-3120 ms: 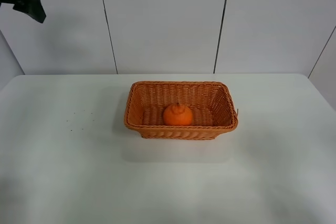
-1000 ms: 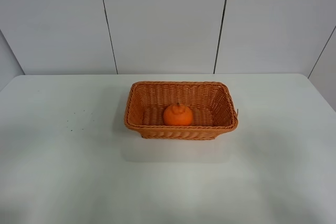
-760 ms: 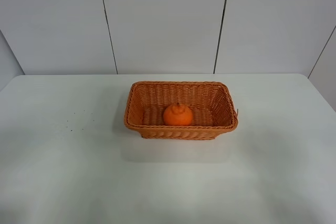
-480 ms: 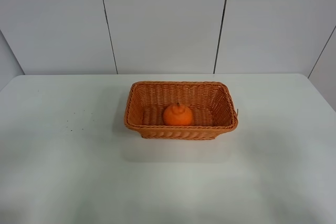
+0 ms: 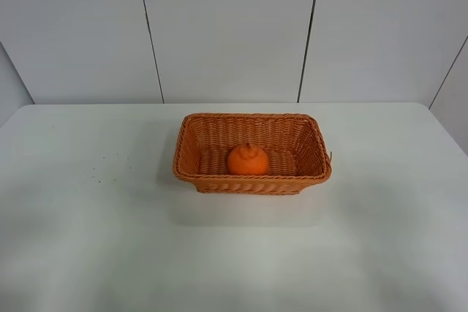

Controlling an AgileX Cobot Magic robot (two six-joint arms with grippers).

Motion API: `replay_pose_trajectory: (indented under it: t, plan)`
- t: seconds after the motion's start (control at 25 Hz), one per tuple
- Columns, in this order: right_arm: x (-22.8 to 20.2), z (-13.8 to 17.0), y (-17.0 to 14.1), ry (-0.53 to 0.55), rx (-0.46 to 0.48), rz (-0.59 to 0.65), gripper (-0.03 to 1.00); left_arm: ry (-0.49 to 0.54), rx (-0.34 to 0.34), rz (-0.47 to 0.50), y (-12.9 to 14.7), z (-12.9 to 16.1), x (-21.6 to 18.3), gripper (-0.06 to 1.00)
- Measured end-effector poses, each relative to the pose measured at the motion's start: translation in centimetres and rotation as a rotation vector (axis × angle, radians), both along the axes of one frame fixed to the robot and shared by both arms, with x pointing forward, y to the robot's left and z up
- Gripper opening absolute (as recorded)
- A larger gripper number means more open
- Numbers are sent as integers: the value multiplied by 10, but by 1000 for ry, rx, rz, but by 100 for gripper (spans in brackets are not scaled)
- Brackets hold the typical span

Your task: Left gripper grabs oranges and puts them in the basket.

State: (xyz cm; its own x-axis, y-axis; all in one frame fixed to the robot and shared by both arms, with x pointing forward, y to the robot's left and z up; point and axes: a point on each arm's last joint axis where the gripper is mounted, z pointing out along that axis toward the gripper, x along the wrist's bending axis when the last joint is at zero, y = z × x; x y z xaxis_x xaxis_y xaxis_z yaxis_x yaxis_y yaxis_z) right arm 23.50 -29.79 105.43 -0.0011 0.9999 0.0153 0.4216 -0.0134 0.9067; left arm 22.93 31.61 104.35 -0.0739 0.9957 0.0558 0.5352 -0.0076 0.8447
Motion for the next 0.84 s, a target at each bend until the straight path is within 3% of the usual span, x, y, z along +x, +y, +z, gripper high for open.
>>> replay_pose_trajectory:
  t: [0.84]
  plan:
    - [0, 0, 0, 0, 0, 0, 69, 0, -3, 2, 0, 0, 0, 82]
